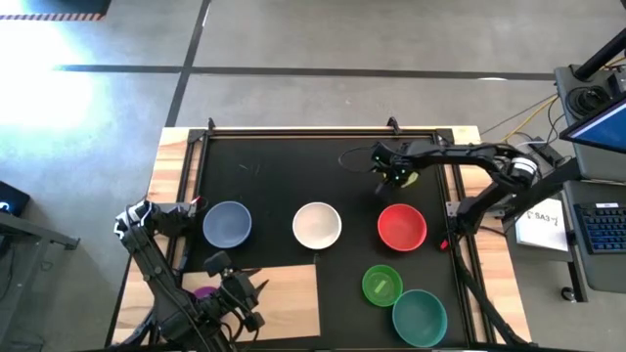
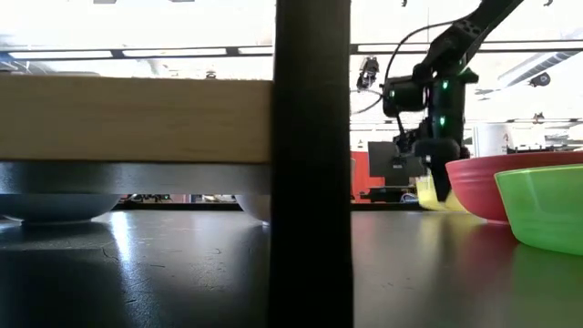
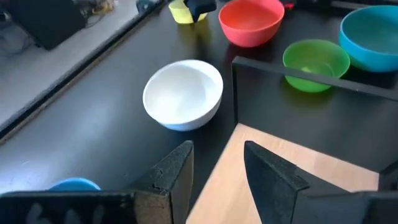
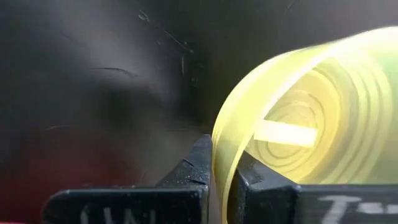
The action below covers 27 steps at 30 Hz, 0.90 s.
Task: Place and stack bowls onto a shelf
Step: Stack the yellow bowl on top of the pink bowl on the shelf
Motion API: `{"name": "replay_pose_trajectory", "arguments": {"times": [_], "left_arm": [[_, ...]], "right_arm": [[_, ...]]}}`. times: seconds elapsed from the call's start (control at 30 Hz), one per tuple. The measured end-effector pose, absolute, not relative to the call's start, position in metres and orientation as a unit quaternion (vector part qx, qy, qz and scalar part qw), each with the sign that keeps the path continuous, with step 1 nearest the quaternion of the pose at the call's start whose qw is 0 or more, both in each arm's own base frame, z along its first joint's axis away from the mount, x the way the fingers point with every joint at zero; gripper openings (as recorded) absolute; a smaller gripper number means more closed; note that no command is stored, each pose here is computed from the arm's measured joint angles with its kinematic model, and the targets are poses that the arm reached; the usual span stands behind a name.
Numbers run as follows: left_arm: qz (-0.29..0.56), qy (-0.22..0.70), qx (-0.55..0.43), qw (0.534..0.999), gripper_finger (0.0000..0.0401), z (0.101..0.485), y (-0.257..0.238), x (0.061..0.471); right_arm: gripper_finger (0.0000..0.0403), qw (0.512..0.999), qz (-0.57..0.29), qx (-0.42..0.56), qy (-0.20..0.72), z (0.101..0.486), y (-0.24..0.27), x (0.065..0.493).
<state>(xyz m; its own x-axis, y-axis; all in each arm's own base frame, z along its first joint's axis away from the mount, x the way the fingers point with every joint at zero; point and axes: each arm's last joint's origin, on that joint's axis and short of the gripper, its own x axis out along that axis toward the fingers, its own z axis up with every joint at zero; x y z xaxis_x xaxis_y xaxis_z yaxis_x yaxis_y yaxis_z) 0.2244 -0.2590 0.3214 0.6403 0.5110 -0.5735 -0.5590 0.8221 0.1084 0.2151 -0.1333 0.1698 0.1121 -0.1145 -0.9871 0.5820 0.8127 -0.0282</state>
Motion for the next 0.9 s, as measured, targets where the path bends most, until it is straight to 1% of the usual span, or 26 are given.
{"name": "replay_pose_trajectory", "arguments": {"times": [0.13,0.23,0.4,0.5,0.6,0.67,0.77,0.9], "left_arm": [[0.296,0.284,-0.020,0.912,0.0126,0.322,-0.258,0.226],[0.295,0.278,-0.001,0.914,0.0126,0.323,-0.257,0.227],[0.302,0.268,0.008,0.915,0.0126,0.324,-0.253,0.232],[0.306,0.263,0.001,0.915,0.0126,0.324,-0.250,0.238],[0.303,0.246,-0.007,0.920,0.0126,0.325,-0.250,0.246],[0.293,0.242,-0.002,0.925,0.0126,0.325,-0.252,0.253],[0.270,0.237,0.011,0.933,0.0126,0.327,-0.255,0.266],[0.222,0.235,0.042,0.945,0.0126,0.333,-0.261,0.282]], "right_arm": [[0.0008,0.760,-0.201,0.187,0.589,0.203,-0.126,0.217],[0.0008,0.804,-0.149,0.189,0.544,0.238,-0.115,0.220],[0.0008,0.879,-0.001,0.168,0.446,0.301,-0.082,0.222],[0.0008,0.902,0.095,0.149,0.393,0.333,-0.055,0.220],[0.0008,0.907,0.179,0.118,0.363,0.355,-0.024,0.218],[0.0008,0.900,0.240,0.093,0.352,0.362,-0.003,0.217],[0.0008,0.880,0.318,0.061,0.348,0.365,0.028,0.217],[0.0008,0.846,0.397,0.024,0.354,0.359,0.067,0.220]]}}
